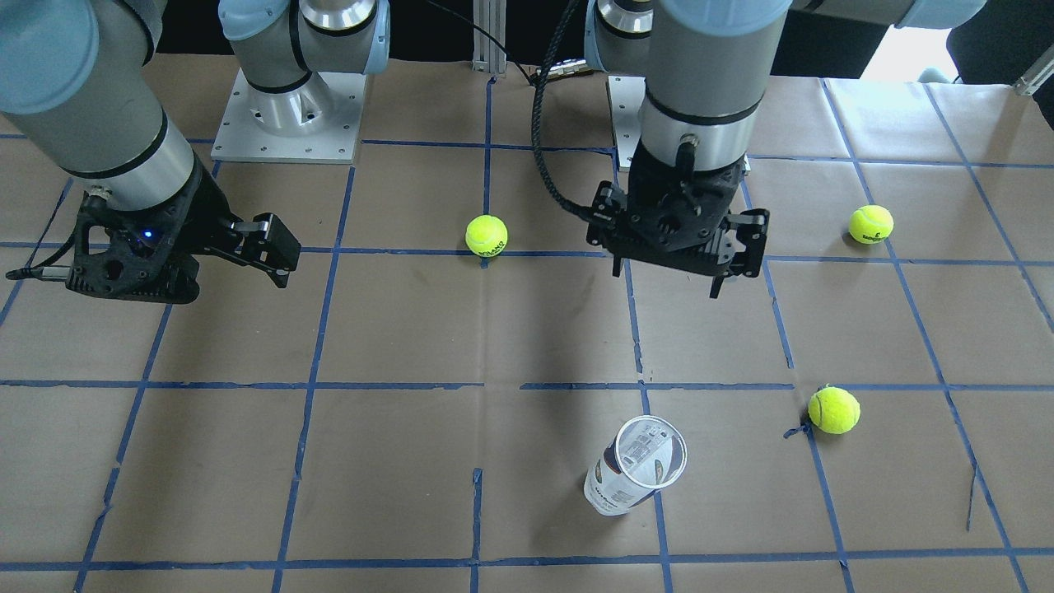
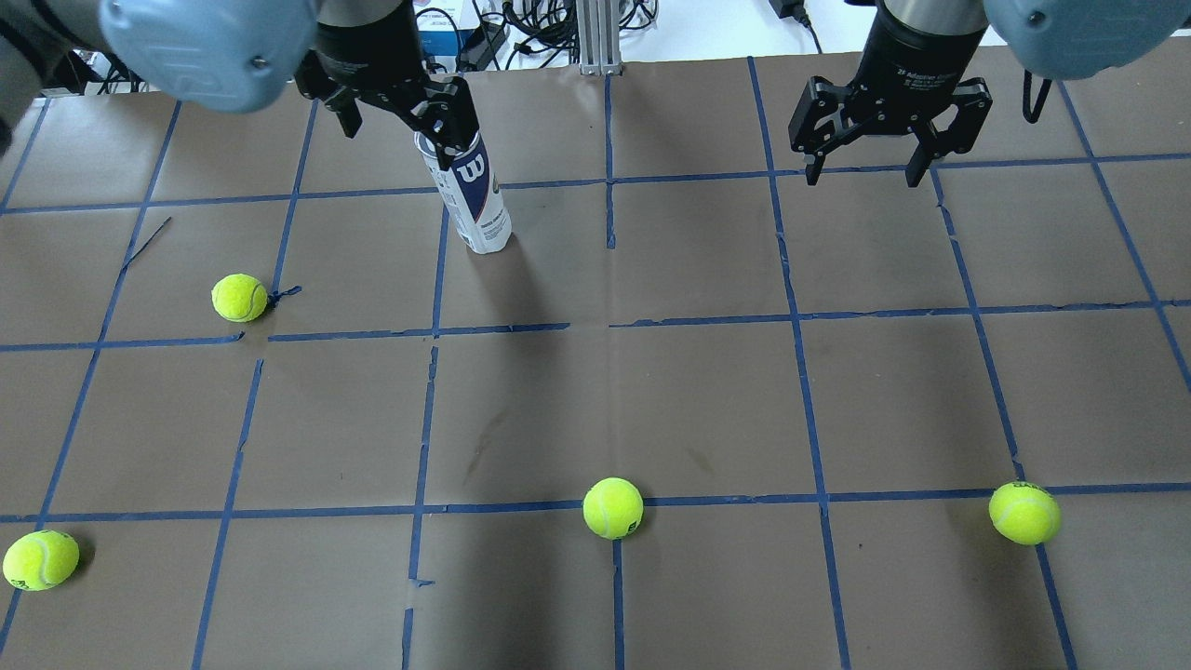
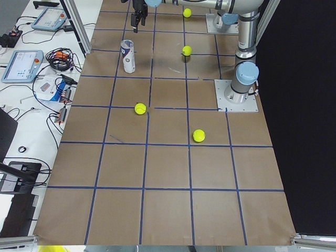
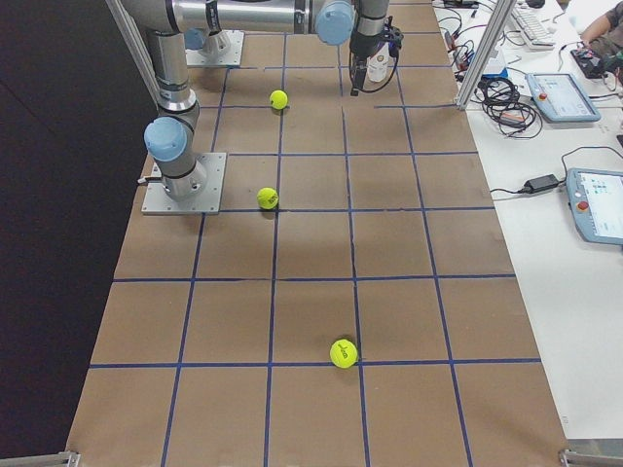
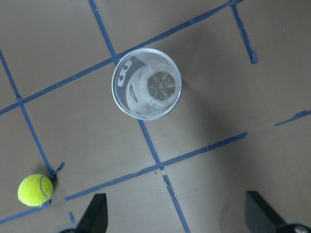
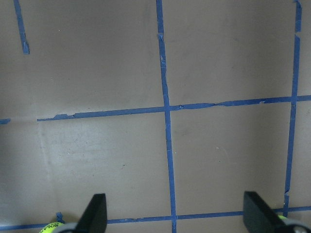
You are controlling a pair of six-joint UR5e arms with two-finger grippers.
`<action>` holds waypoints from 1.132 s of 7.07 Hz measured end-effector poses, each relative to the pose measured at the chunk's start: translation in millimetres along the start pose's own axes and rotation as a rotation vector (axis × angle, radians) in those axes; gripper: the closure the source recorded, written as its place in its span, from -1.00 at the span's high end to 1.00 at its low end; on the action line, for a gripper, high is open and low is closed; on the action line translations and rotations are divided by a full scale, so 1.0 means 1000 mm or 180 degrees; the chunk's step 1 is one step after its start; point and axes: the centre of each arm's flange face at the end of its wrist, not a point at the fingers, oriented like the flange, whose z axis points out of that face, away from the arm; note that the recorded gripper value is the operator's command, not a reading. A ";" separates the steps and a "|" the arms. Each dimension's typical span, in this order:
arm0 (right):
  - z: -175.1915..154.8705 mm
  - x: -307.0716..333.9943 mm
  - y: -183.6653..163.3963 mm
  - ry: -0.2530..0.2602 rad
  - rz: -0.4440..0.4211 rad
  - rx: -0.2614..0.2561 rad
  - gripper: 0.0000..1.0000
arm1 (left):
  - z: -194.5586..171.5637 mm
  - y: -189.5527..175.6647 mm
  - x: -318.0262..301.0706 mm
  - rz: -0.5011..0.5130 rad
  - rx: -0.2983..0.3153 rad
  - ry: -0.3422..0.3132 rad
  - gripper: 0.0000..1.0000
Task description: Lift up tennis ball bucket
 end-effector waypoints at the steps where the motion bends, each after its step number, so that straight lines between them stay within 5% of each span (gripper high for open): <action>1: 0.000 0.000 0.000 0.0003 -0.0001 0.0001 1.00 | -0.010 0.018 -0.024 -0.0205 -0.0041 0.0169 1.00; 4: 0.000 0.000 0.000 0.0001 -0.0001 -0.0002 1.00 | -0.017 0.037 -0.046 -0.0718 -0.0098 0.0334 1.00; 8: 0.001 0.000 0.000 0.0007 -0.0010 -0.0004 1.00 | -0.018 0.039 -0.049 -0.0821 -0.0091 0.0306 1.00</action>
